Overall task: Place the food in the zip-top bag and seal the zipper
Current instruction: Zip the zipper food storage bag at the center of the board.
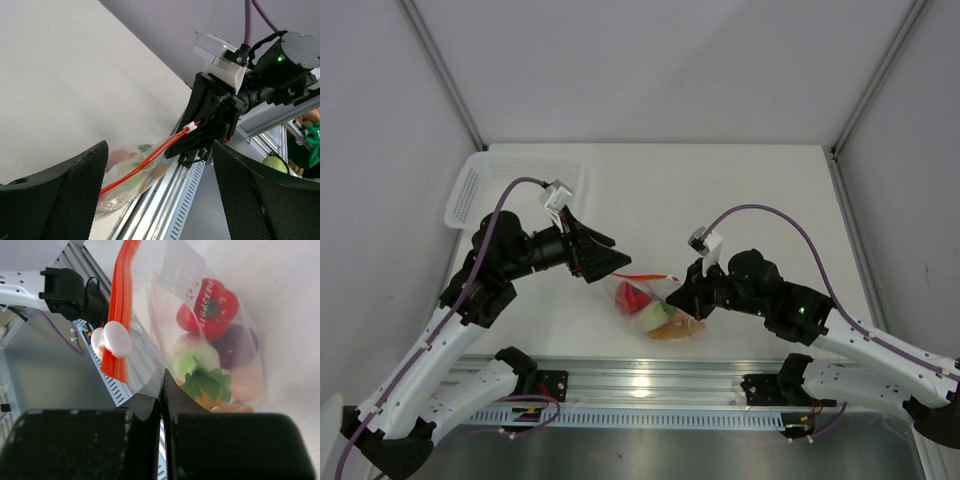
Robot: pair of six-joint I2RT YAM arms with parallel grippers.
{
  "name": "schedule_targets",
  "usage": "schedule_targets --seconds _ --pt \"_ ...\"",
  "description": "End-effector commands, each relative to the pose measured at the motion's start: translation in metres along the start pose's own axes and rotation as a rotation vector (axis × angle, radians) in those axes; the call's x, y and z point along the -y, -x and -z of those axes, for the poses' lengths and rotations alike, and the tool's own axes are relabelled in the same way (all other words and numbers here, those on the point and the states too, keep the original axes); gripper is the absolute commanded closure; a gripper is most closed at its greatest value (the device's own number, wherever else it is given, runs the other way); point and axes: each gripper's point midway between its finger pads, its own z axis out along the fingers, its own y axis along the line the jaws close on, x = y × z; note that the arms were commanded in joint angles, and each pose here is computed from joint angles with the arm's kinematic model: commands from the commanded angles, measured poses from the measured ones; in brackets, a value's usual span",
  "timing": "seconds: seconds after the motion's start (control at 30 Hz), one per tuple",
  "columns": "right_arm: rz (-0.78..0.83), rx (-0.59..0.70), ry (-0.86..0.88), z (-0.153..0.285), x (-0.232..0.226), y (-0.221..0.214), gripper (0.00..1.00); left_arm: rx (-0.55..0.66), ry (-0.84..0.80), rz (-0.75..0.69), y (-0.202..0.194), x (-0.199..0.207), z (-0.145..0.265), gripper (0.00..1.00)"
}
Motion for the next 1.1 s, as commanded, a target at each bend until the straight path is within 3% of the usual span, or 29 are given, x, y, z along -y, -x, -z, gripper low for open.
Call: schedule_targets --seconds 0.0,0.3,0.63,0.8,1.0,1.07 --pt "-0.033 0.006 0.054 0.003 -0.015 0.020 1.00 -0.022 -0.031 -0.067 0.006 0.005 -0.006 0.14" --pt "-0.056 -0.043 0.071 -0.011 -0.014 0.014 1.00 -0.064 0.078 -0.032 -0.001 -0.018 -0.008 0.17" --pt "-0.062 -0.041 0.161 -0.003 -0.031 0.015 1.00 -0.071 -0.092 -0.083 0.002 0.007 -0.015 0.17" --pt "-0.067 -0.028 0.201 0.002 -0.040 0.019 1.00 -0.134 -0.209 -0.083 -0.010 0.021 -0.027 0.24" --pt "-0.074 -0.039 0.233 0.003 -0.046 0.019 1.00 -0.139 -0.325 -0.251 -0.022 0.043 -0.024 0.25" --pt "-0.071 -0.050 0.238 0.004 -0.046 0.016 1.00 -0.115 -0.359 -0.345 -0.024 0.047 -0.023 0.32"
